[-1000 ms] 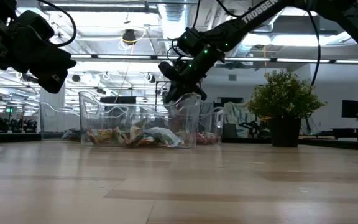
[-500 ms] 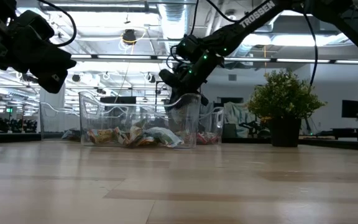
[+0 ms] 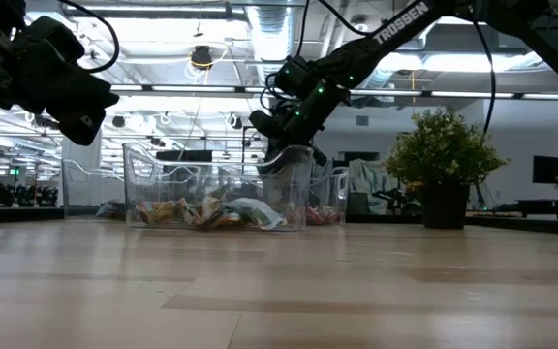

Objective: Pick and place Granola Bars by type
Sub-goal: Put the red granola bar into the top right transparent bin, then return to Home Position

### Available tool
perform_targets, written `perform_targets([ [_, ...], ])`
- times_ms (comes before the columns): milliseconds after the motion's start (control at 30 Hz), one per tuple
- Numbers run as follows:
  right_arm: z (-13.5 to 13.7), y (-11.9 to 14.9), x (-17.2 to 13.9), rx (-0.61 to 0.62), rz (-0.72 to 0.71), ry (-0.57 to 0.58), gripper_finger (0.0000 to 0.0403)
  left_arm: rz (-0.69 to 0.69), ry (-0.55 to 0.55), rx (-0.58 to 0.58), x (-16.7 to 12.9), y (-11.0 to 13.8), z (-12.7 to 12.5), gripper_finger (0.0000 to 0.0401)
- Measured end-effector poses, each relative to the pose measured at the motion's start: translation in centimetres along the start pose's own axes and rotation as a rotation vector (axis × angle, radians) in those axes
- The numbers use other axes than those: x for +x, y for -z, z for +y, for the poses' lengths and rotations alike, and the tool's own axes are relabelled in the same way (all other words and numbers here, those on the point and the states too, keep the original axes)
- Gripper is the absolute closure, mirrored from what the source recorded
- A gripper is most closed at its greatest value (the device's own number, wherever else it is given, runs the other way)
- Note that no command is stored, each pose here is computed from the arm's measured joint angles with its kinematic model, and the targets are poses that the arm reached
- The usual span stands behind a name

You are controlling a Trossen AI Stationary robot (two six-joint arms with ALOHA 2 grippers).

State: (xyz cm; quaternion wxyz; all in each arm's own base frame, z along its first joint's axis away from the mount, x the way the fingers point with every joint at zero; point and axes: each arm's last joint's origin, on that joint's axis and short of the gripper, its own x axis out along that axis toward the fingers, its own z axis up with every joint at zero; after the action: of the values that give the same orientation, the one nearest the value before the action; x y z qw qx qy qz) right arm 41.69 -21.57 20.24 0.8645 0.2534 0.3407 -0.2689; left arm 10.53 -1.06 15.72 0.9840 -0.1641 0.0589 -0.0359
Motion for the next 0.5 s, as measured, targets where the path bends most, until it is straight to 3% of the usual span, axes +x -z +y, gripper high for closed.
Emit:
perform_targets([
  [267,-0.03,0.13,0.0,-0.001,0.013,0.004,0.0279,0.0,0.0,0.0,0.0,0.01,0.0,0.0328],
  [500,0.12,-0.06,-0.37,-0.002,0.004,-0.001,0.0261,0.0,0.0,0.0,0.0,0.01,0.0,0.0328],
])
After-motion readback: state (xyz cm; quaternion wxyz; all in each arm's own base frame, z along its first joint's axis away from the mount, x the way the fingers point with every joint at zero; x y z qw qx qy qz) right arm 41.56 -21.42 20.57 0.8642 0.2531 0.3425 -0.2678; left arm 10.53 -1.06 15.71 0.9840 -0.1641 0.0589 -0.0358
